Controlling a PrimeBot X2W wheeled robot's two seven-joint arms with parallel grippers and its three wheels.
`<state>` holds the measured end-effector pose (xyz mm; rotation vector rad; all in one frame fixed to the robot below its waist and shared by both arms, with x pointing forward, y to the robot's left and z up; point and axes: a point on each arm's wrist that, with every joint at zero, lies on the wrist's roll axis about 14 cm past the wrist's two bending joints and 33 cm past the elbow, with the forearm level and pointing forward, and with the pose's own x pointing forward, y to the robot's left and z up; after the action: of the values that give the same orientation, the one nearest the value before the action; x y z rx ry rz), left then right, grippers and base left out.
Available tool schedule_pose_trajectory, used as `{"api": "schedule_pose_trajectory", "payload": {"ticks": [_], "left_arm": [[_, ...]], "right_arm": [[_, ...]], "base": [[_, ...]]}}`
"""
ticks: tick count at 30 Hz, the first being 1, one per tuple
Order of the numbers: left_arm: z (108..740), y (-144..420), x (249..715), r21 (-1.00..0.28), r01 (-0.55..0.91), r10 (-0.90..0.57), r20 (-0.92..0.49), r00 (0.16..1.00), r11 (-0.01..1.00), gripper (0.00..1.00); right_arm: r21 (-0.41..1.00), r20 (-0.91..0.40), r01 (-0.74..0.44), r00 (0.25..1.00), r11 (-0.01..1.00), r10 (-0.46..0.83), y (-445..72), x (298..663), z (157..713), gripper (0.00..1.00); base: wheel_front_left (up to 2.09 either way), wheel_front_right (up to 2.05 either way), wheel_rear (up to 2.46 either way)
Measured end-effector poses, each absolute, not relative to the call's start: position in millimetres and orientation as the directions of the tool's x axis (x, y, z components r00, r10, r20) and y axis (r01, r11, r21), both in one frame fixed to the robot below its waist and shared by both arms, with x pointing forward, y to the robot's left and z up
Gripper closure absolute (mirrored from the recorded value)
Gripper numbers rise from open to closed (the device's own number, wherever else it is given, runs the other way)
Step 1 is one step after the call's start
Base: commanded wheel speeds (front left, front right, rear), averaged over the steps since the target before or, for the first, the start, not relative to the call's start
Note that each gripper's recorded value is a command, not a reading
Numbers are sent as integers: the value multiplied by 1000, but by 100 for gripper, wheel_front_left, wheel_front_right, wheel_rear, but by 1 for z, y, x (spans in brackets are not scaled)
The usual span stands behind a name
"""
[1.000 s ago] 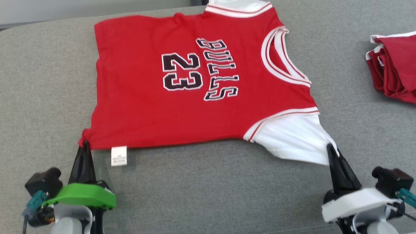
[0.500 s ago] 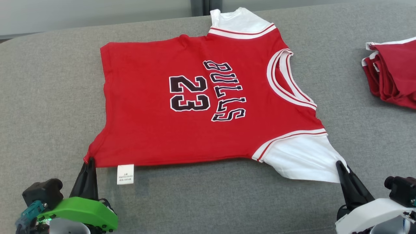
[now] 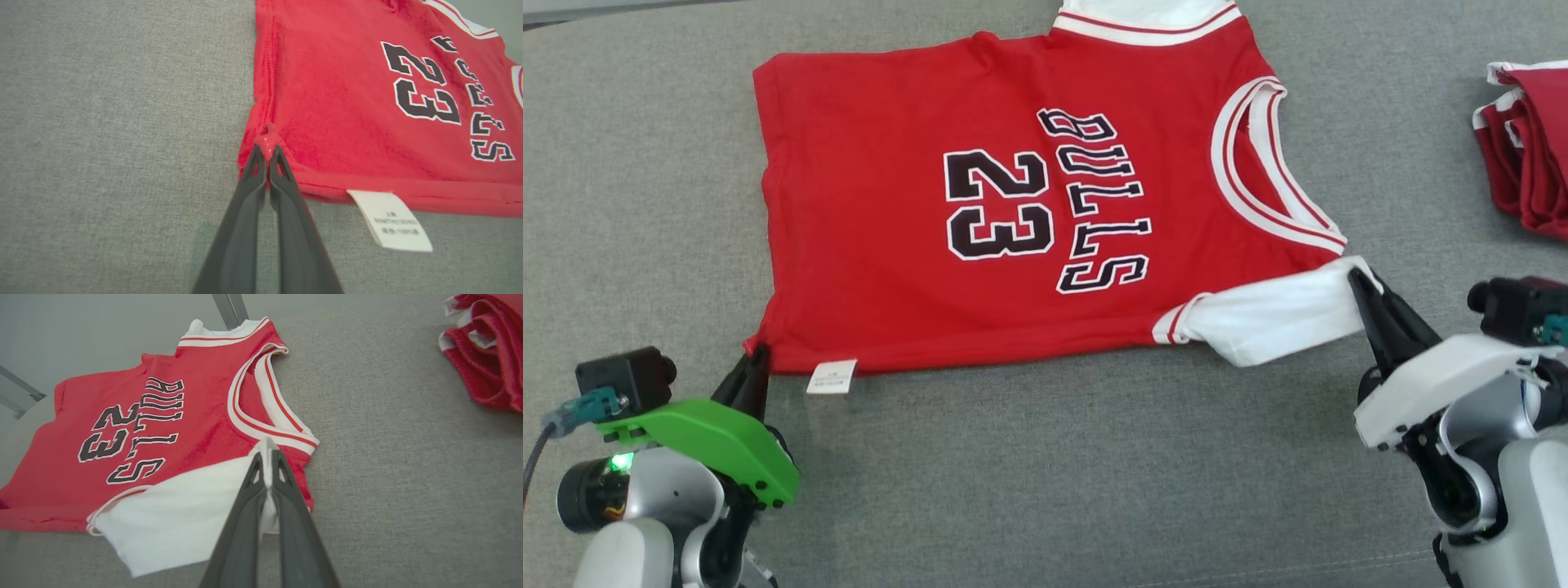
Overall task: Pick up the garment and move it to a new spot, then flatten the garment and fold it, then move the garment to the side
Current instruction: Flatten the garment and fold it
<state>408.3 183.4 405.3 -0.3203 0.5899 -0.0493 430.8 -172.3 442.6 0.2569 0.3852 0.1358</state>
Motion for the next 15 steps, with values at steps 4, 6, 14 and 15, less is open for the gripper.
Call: {"api": "schedule_pose_trajectory", "payload": {"ticks": [4, 6, 14, 15], "left_arm": [[406, 183, 429, -313, -25, -158, -546, 823, 949, 100], [409, 184, 441, -311, -17, -162, -539, 827, 950, 100], [394, 188, 459, -309, -19, -177, -593, 786, 951, 36], [393, 188, 460, -304, -18, -173, -588, 790, 953, 0]], "right_arm": [[253, -347, -134, 912, 958, 219, -166, 466, 445, 100], [249, -344, -151, 909, 957, 233, -163, 482, 445, 100], [258, -279, -209, 919, 943, 280, -143, 533, 445, 60], [262, -266, -210, 923, 942, 279, -141, 536, 444, 0]], "base": [[0, 0, 0], [0, 0, 0], [0, 0, 0], [0, 0, 0]]}}
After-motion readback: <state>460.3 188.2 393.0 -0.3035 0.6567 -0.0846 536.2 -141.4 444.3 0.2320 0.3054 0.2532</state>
